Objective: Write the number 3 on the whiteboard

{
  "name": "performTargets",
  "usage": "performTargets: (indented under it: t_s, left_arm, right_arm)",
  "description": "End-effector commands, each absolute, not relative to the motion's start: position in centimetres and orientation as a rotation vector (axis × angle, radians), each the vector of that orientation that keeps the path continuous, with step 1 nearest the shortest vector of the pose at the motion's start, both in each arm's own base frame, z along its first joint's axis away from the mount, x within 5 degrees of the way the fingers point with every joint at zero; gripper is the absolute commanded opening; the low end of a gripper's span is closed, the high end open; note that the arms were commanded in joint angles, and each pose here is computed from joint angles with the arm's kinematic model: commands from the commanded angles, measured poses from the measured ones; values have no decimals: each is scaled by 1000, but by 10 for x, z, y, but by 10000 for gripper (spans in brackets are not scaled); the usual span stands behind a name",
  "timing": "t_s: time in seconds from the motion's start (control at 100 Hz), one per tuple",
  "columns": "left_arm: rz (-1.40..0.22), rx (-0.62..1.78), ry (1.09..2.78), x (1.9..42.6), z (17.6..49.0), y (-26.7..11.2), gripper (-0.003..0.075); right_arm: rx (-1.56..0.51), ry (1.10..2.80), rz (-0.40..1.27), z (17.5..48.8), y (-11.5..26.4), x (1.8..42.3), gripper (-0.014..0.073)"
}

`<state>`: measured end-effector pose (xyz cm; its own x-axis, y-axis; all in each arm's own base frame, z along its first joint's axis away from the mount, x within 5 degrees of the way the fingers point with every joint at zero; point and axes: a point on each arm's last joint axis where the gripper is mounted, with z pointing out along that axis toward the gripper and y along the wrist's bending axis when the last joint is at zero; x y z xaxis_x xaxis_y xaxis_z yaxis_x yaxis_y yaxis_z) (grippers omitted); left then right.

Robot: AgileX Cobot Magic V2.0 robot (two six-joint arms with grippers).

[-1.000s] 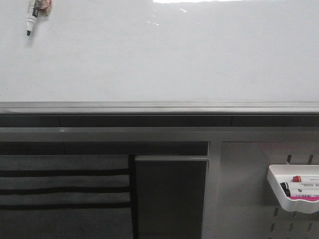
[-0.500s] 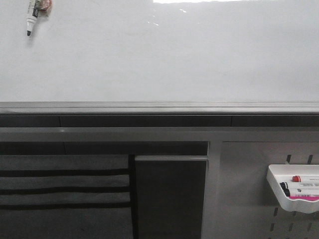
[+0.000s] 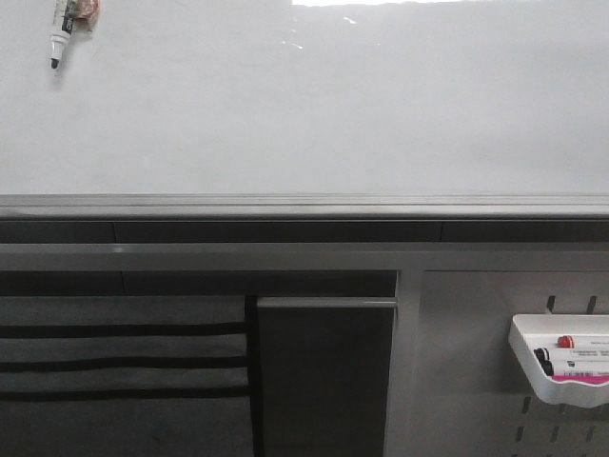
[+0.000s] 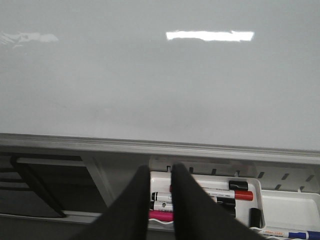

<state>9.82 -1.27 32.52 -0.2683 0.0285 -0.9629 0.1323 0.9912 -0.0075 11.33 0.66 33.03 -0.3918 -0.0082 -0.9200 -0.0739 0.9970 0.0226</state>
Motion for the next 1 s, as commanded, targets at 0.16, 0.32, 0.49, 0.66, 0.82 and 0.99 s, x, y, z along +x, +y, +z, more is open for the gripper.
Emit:
performTargets:
  t_s: [0.16,0.32,0.49,0.66,0.82,0.99]
  left_arm:
    - [-121,151,1720,129,340,-21,433]
    - [-166,202,1704,159,338,-36,478]
    - [-193,277,1735,196,333,-59,477]
    - [-179,270,1763,236,330,-68,472]
    - [-164,246,1796,271,328,-71,472]
    - [-141,260,1801,299,329,-75,472]
  right_arm:
    - [-48,1925,69,341,6,128,442]
    - [-24,1929,110,340,8,131,440]
    - [-24,1929,110,340,8,131,440]
    - [-24,1933,111,340,8,131,440]
    - [-25,1934,111,340,8,131,440]
    - [-25,1936,112,340,8,131,440]
